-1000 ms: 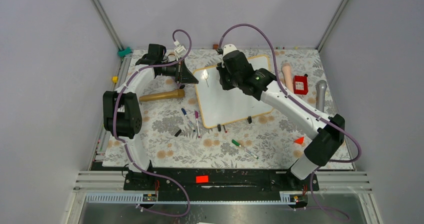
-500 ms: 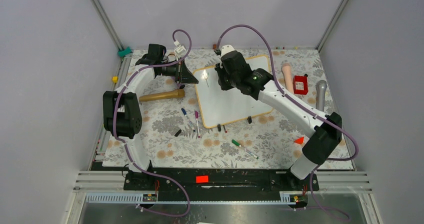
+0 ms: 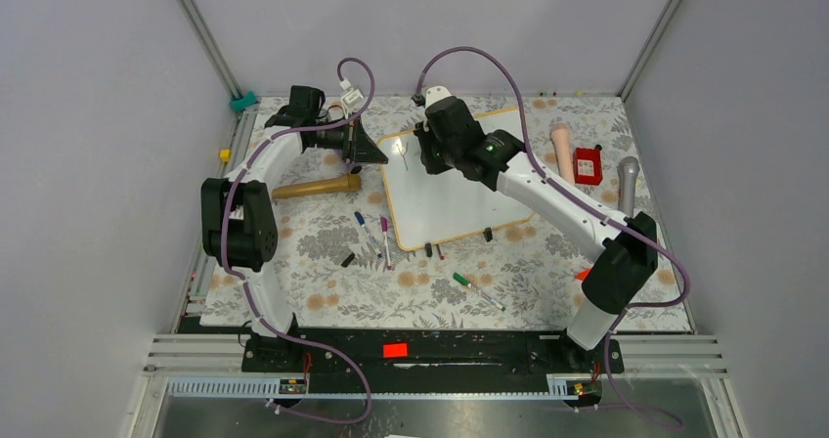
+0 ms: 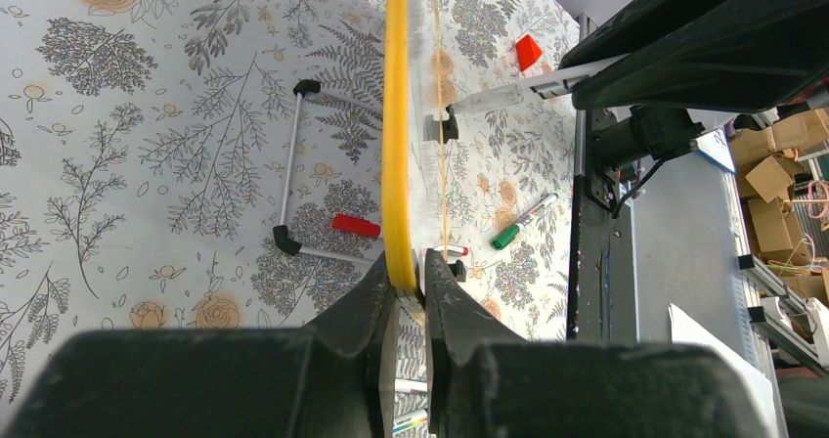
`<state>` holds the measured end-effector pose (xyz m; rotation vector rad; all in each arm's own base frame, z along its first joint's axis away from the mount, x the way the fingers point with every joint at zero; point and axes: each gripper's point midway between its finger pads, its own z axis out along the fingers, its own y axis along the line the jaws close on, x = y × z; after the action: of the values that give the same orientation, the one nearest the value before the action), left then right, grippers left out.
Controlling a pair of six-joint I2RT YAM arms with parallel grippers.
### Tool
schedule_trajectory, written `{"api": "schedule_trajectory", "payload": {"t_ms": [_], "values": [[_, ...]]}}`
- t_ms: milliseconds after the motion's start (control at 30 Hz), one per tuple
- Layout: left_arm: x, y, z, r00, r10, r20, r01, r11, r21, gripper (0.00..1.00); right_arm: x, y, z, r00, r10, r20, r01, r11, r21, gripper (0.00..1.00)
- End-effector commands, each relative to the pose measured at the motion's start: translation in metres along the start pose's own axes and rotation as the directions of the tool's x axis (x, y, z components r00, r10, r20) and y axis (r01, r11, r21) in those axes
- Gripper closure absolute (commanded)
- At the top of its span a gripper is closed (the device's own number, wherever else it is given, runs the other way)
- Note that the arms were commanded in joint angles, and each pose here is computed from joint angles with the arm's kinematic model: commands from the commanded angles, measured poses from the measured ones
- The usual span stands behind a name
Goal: Write a sentence on the whiteboard
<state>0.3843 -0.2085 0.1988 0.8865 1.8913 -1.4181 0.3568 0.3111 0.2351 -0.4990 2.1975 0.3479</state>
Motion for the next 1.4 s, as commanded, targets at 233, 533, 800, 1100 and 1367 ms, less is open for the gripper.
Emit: {"api": "schedule_trajectory", "payload": {"t_ms": [233, 533, 800, 1100, 1367], "values": [[0.041, 0.008, 0.015, 0.994, 0.019, -0.109, -0.024, 0.999, -0.046, 1.0, -0.023, -0.004, 0.002, 0.998, -0.006, 0.067, 0.004, 0.999, 0.037, 1.0], [0.042, 0.008, 0.015, 0.994, 0.019, -0.11, -0.024, 0.999, -0.045, 1.0, -0.023, -0.002, 0.009, 0.998, -0.003, 0.068, 0.001, 0.999, 0.032, 1.0], [0.042, 0.008, 0.015, 0.994, 0.019, -0.11, -0.024, 0.999, -0.043, 1.0, -0.015, 0.007, 0.012, 0.999, -0.009, 0.043, 0.01, 1.0, -0.021, 1.0], [0.043, 0.009, 0.016, 0.994, 0.016, -0.111, -0.021, 0.999, -0.042, 1.0, 0.002, 0.007, 0.016, 1.0, -0.015, -0.026, 0.014, 1.0, -0.021, 1.0], [0.042, 0.011, 0.017, 0.994, 0.017, -0.11, -0.021, 0.999, -0.038, 1.0, 0.006, -0.003, 0.013, 0.999, -0.026, -0.046, 0.027, 0.999, 0.029, 1.0]]}}
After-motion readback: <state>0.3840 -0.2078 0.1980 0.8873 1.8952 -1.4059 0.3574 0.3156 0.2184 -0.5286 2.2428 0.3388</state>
